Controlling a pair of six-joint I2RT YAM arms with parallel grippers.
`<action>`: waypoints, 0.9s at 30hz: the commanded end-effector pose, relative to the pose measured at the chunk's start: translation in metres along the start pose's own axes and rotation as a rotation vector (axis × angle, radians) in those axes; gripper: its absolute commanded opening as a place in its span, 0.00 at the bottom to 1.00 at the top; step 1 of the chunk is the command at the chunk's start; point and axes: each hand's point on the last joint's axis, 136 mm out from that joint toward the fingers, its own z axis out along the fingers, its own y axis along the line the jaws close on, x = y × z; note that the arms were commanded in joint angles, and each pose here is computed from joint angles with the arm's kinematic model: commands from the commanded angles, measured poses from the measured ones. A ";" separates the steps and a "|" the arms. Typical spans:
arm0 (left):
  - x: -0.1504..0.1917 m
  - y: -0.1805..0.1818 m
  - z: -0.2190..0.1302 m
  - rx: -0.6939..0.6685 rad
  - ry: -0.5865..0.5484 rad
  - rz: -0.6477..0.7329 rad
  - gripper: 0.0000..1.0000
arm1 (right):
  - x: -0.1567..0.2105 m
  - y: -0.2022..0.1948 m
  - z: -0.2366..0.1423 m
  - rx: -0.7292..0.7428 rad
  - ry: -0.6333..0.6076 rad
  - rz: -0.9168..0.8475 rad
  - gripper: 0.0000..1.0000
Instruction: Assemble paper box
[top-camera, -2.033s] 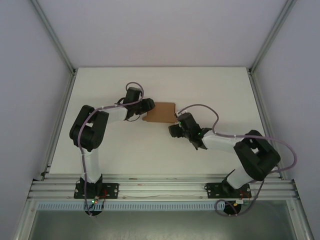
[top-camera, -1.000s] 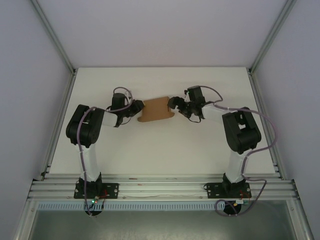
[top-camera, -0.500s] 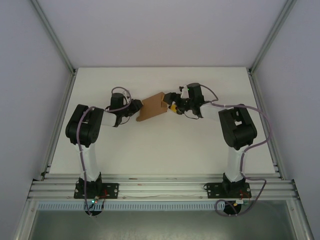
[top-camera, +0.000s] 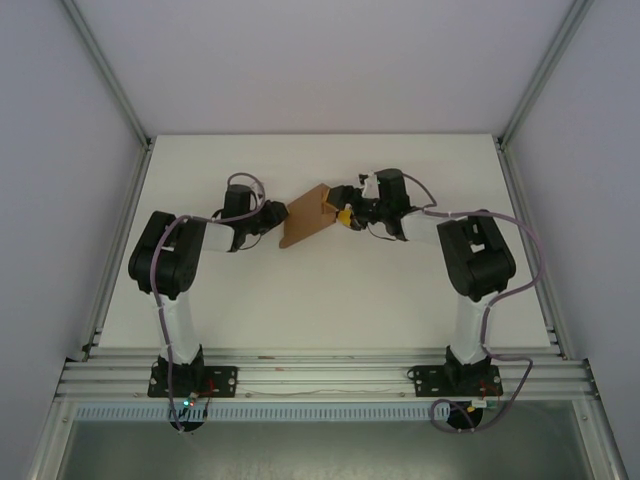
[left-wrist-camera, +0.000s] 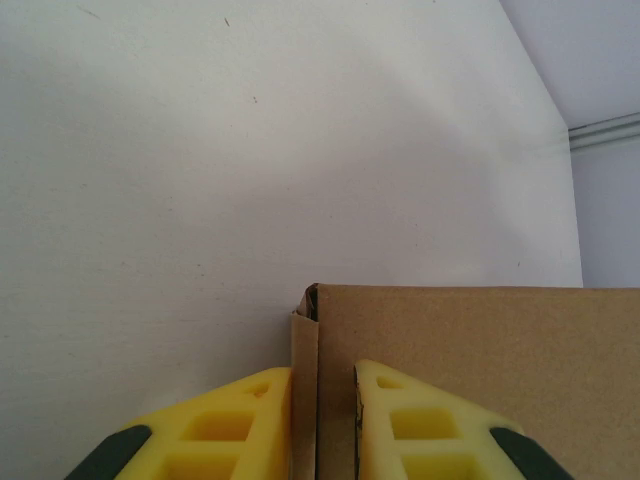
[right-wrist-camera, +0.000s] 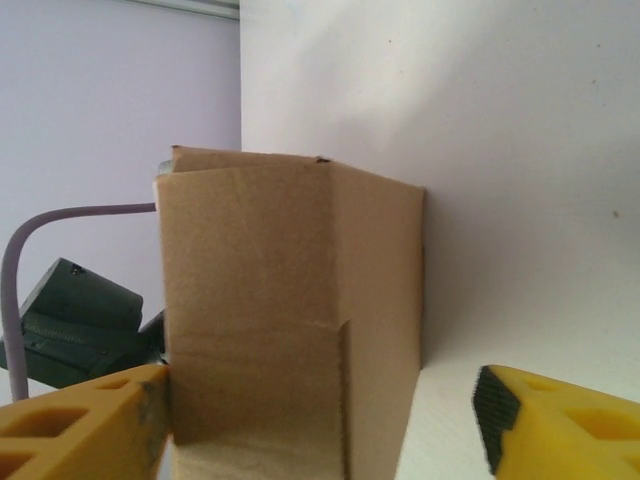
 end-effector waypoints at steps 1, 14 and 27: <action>0.020 0.001 0.001 -0.062 0.075 0.031 0.25 | 0.005 0.010 -0.004 -0.019 0.005 -0.024 0.57; -0.022 -0.047 -0.033 -0.093 -0.060 0.328 0.78 | -0.003 -0.010 -0.019 -0.032 -0.075 0.118 0.35; 0.058 -0.105 -0.081 0.028 0.141 1.366 1.00 | -0.010 0.029 -0.037 -0.131 -0.052 0.424 0.31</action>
